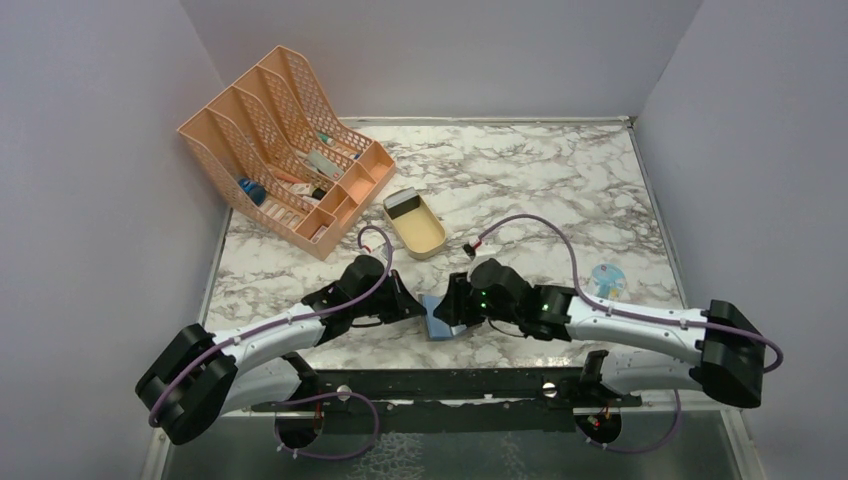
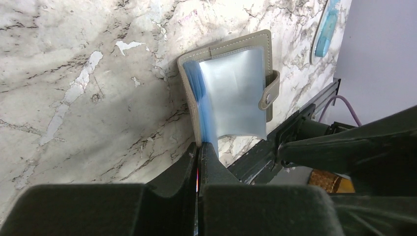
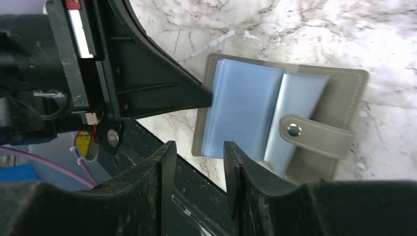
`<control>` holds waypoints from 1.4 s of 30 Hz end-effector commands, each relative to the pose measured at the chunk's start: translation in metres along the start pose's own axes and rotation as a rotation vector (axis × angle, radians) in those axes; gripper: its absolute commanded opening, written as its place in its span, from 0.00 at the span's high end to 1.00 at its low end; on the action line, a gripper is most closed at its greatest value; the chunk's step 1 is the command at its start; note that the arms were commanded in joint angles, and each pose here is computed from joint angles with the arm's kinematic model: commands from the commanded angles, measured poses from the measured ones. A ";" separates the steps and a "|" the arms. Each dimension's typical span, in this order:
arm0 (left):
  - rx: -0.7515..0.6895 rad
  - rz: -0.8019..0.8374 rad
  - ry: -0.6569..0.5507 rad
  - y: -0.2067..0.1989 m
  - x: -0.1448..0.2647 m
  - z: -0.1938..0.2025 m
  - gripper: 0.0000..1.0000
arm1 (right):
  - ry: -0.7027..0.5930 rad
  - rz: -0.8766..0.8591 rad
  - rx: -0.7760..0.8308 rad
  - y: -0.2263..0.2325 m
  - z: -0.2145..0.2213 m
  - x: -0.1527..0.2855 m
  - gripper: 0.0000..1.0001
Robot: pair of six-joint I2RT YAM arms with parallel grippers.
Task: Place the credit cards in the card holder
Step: Open the card holder at the center of the board.
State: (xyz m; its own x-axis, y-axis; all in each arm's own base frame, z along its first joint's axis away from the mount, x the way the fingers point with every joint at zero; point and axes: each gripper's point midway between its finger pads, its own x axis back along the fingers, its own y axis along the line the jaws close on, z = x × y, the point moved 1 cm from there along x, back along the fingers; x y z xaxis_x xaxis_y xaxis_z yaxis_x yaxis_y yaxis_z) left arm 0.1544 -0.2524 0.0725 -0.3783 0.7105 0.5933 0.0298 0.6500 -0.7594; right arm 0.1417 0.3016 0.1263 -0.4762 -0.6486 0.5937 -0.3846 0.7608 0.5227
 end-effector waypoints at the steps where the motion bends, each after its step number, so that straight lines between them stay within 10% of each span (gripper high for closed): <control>1: -0.009 0.011 -0.002 -0.001 0.001 -0.001 1.00 | 0.030 -0.091 0.007 0.019 0.004 -0.018 0.56; 9: -0.009 -0.026 -0.005 0.009 0.000 0.000 1.00 | 0.059 0.031 0.051 -0.009 0.019 -0.042 0.41; 42: -0.039 -0.097 0.005 0.025 -0.006 0.000 1.00 | 0.124 0.148 0.084 -0.047 0.049 -0.061 0.52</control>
State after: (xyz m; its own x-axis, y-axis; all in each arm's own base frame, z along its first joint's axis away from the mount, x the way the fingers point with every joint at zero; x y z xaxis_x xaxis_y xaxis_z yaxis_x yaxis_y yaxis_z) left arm 0.1538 -0.2429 0.0528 -0.3640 0.6619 0.6552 0.0227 0.7096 -0.7043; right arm 0.1445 0.3135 0.0436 -0.4016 -0.5528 0.7302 -0.3908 0.8245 0.4092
